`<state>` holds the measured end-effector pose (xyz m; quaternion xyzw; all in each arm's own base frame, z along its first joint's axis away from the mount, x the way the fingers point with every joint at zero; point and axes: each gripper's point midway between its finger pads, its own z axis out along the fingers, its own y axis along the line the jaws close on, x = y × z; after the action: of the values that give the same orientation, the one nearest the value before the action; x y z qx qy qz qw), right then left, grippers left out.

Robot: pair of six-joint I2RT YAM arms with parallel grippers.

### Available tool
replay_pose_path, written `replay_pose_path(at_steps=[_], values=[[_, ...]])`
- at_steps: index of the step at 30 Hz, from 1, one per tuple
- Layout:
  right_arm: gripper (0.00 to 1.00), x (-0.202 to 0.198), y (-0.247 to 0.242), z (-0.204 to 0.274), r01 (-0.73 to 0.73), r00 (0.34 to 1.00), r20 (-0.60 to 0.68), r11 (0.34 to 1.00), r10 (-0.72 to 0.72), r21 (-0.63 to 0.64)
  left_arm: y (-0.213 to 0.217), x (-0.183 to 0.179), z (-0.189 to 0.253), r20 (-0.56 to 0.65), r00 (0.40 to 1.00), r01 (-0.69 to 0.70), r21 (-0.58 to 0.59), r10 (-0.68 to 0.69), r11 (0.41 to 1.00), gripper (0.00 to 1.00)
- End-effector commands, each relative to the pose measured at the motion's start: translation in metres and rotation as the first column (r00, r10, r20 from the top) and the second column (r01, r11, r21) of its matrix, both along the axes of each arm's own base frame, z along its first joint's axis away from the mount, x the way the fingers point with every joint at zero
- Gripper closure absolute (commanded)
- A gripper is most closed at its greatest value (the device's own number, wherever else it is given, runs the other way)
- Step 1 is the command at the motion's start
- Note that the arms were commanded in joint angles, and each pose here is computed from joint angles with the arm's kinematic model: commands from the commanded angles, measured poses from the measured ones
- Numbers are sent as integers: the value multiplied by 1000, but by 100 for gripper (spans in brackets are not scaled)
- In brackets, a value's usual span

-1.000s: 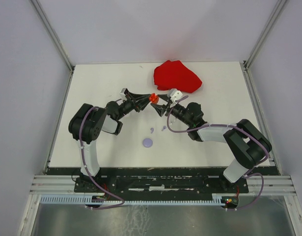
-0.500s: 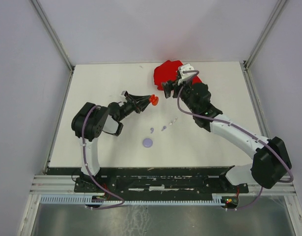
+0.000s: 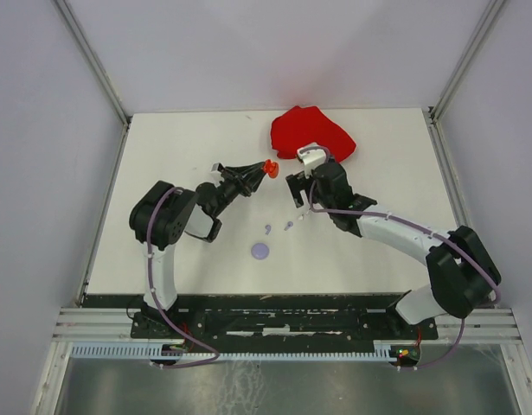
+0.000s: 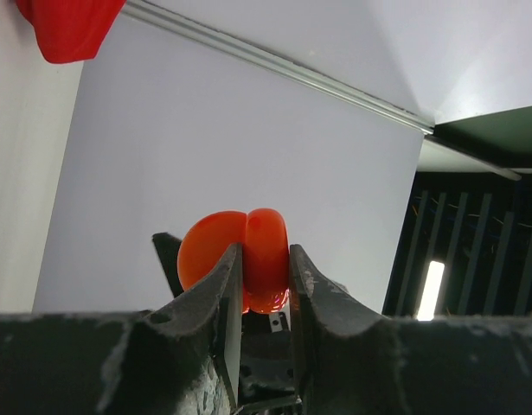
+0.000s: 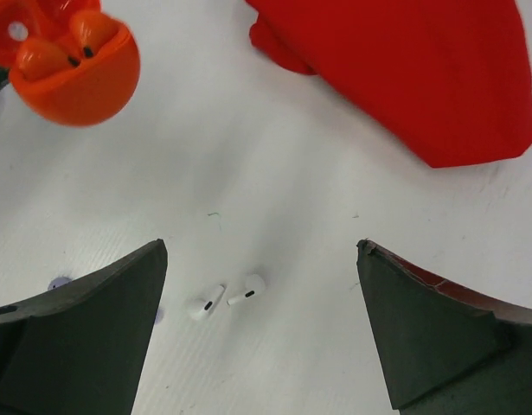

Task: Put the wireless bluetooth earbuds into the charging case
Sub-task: Close the charging case.

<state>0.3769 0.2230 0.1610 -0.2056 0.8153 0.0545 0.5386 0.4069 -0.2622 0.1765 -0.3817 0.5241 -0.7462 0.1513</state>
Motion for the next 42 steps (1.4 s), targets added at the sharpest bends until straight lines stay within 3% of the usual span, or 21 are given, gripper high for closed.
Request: replay_pose_path(at_steps=[1,9,15,27,42], values=[[1,5,26,11,-89,987,140,993,78,72,12,-10,52,133,988,-63,-127,80,990,97],[1,4,73,-5,-303,923,287,944,256,133,12,-12,49,110,989,-87,-135,102,987,97],[1,12,94,-8,-348,890,364,925,275,151,6,-16,45,97,991,-80,-134,94,988,97],[1,36,89,-8,-252,869,463,961,174,112,7,-28,30,62,995,-75,-126,83,989,97],[1,44,64,-8,-125,868,491,989,73,73,8,-38,12,20,998,-61,-89,63,994,97]])
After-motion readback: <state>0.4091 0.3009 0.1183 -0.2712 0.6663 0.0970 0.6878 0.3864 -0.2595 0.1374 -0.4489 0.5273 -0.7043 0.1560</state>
